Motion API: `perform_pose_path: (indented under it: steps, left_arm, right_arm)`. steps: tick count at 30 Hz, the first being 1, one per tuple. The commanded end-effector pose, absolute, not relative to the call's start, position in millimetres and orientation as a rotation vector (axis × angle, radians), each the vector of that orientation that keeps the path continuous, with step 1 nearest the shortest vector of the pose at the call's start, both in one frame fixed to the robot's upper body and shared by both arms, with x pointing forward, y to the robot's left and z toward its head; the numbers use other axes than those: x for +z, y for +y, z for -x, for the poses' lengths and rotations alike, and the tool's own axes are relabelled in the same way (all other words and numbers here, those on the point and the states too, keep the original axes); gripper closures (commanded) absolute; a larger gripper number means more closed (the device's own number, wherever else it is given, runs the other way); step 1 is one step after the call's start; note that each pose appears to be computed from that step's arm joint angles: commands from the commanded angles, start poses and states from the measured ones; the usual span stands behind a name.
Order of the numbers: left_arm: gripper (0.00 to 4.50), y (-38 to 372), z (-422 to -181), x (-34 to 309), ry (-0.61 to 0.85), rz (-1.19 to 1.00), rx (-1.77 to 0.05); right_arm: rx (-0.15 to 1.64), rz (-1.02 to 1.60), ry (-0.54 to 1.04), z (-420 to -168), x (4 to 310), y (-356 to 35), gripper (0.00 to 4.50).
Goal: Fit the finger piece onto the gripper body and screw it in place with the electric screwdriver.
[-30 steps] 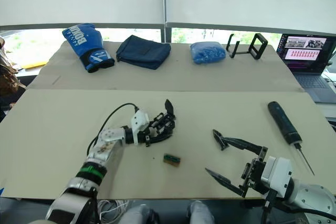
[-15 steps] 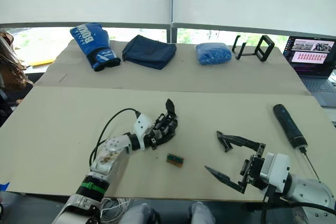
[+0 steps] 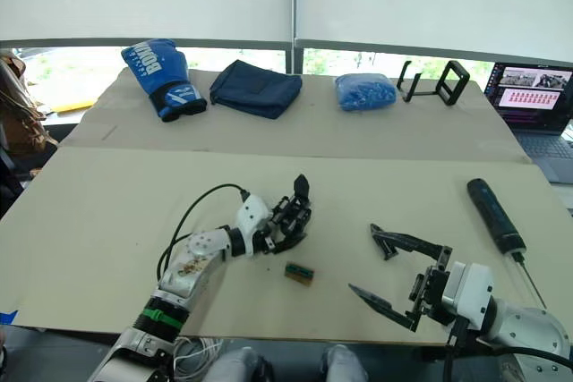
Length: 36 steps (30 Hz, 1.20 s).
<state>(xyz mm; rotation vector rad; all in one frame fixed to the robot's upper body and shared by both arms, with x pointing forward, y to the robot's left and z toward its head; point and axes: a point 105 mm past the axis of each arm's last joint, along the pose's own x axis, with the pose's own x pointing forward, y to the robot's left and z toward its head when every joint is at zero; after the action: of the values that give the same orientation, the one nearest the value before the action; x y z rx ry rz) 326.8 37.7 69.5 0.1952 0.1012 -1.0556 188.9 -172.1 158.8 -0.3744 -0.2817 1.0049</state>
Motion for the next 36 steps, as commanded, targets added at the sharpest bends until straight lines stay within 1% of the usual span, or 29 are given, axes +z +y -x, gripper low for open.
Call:
perform_pose_path:
  steps: [1, 3, 8, 12, 14, 17, 20, 25, 35, 36]
  left_arm:
    - [0.05, 40, -326, 67, 0.12, -0.214, -1.092]
    - [0.05, 47, -330, 68, 0.122, -0.227, -1.092]
    - [0.05, 63, -337, 70, 0.134, -0.225, -1.161]
    - [0.05, 76, -335, 69, 0.138, -0.299, -1.318]
    - [0.05, 79, -339, 71, 0.125, -0.326, -1.344]
    - [0.05, 78, -350, 78, 0.083, -0.314, -1.358]
    - [0.05, 74, -355, 81, 0.057, -0.319, -1.376]
    - [0.05, 67, -353, 76, 0.081, -0.335, -1.442]
    - [0.05, 52, -355, 80, 0.058, -0.371, -1.495]
    - [0.29, 52, -355, 80, 0.059, -0.371, -1.495]
  right_arm:
    - [1.01, 0.382, -0.317, -187, 167, -167, 0.0]
    - [1.009, 0.386, -0.317, -189, 167, -167, 0.0]
    - [1.002, 0.395, -0.313, -190, 169, -170, 0.0]
    - [1.002, 0.396, -0.309, -190, 169, -171, 0.0]
    - [1.003, 0.395, -0.308, -191, 169, -170, 0.0]
    - [1.008, 0.394, -0.308, -191, 168, -170, 0.0]
    - [1.009, 0.395, -0.307, -192, 168, -170, 0.0]
    - [1.011, 0.397, -0.307, -193, 169, -171, 0.0]
    - [0.997, 0.402, -0.287, -186, 167, -172, 0.0]
    - [0.993, 0.401, -0.285, -185, 166, -172, 0.0]
